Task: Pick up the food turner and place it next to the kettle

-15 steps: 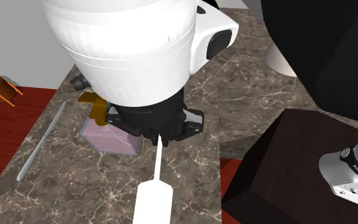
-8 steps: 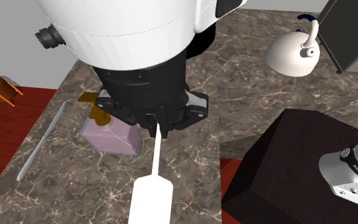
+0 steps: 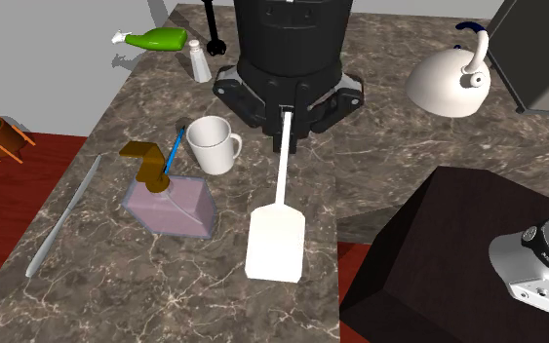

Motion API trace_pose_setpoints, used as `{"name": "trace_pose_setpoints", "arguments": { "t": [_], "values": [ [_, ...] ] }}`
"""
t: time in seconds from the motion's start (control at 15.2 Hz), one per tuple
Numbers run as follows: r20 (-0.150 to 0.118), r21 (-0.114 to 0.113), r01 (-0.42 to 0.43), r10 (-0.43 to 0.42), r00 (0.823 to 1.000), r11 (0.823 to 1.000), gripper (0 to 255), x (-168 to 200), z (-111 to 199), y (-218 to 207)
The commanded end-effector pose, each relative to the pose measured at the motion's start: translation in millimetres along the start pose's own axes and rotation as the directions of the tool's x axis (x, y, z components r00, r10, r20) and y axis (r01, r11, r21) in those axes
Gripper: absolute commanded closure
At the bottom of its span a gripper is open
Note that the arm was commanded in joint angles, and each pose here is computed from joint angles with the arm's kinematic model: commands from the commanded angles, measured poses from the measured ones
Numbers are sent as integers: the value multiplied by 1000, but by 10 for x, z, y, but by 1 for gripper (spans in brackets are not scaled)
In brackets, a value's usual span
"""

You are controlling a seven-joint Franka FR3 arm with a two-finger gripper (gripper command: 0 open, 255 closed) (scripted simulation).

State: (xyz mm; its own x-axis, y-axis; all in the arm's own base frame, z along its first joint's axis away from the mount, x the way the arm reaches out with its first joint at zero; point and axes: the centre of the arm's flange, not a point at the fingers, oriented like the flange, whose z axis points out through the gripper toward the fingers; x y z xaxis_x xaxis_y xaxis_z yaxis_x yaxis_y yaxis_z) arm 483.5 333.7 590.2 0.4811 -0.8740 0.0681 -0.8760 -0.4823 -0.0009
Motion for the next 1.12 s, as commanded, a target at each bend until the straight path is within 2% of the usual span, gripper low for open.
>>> {"name": "trace_pose_setpoints", "arguments": {
  "t": [0.0, 1.06],
  "values": [
    [2, 0, 2, -2, 1000, 1000, 255, 231, 20, 89],
    [2, 0, 2, -2, 1000, 1000, 255, 2148, 149, 965]
  ]
}}
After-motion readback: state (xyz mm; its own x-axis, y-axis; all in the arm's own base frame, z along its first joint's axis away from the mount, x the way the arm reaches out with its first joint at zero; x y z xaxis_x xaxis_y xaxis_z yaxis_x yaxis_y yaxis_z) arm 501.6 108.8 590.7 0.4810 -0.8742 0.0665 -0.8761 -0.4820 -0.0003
